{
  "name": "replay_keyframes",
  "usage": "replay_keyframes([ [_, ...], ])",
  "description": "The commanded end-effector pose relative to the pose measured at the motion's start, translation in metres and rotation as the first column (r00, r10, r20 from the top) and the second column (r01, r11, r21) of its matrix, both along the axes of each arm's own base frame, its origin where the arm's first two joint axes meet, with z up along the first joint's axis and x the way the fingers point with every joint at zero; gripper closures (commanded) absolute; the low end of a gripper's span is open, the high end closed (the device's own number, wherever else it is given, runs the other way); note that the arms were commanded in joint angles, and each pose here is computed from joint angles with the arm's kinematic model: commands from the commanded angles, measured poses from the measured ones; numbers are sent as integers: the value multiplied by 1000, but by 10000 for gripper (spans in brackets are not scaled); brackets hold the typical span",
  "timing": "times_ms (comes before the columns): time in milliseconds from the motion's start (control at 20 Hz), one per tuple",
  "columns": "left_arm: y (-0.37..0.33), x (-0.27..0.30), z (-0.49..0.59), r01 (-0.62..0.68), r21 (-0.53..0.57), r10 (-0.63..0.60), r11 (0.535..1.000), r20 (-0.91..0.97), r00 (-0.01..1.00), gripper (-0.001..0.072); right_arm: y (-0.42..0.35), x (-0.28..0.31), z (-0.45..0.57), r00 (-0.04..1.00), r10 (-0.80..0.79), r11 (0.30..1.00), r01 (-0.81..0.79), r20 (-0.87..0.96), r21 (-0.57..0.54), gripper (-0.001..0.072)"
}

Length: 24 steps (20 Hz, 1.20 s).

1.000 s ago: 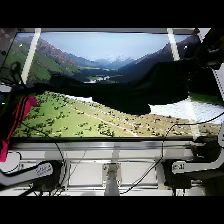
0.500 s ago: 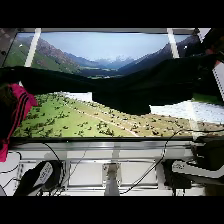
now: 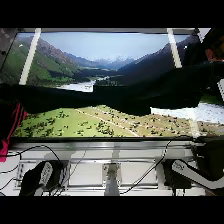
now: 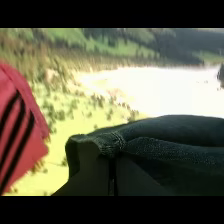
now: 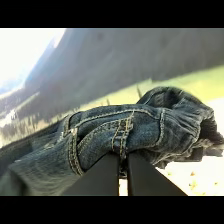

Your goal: Fold the clothes and pants, and hang the long-sleeved shirts on hangers.

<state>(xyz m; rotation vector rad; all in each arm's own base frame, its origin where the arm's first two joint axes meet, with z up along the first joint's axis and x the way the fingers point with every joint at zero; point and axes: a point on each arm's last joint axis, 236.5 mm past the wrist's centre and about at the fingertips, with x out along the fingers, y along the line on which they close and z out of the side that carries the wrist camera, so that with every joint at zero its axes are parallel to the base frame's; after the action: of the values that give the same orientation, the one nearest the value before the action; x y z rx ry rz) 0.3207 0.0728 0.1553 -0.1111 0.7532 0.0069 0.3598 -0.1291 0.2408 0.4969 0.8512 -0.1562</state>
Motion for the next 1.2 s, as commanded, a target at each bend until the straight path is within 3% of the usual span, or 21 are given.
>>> replay_keyframes([
  [0, -27, -12, -32, 42, -129, -57, 991, -117, 992, 697, 9, -4, -14, 1000, 7, 999, -6, -13, 54, 667],
  [200, -47, 35, -70, 17, -412, -89, 911, -154, 984, 697, -21, 36, -38, 995, -103, 988, 101, 10, 120, 668],
  [400, -61, 102, -106, -5, -701, -86, 713, -95, 992, 697, -48, 85, -94, 948, -308, 883, 315, -76, 348, 668],
  [450, -57, 117, -107, -26, -750, -44, 661, -73, 996, 698, -53, 91, -104, 931, -350, 850, 362, -103, 383, 668],
  [700, -47, 153, -37, 151, -836, 40, 528, 202, 979, 697, -68, 104, -119, 909, -403, 816, 409, -106, 408, 668],
  [900, -28, 163, -14, 153, -832, 95, 534, 239, 966, 698, -83, 98, -113, 895, -434, 801, 434, -100, 412, 668],
  [1000, -18, 167, -28, 102, -810, 124, 578, 210, 970, 698, -88, 96, -114, 883, -456, 787, 458, -111, 413, 668],
  [1150, -10, 168, -41, 38, -799, 152, 600, 160, 975, 698, -91, 95, -117, 877, -466, 785, 472, -119, 403, 667],
])
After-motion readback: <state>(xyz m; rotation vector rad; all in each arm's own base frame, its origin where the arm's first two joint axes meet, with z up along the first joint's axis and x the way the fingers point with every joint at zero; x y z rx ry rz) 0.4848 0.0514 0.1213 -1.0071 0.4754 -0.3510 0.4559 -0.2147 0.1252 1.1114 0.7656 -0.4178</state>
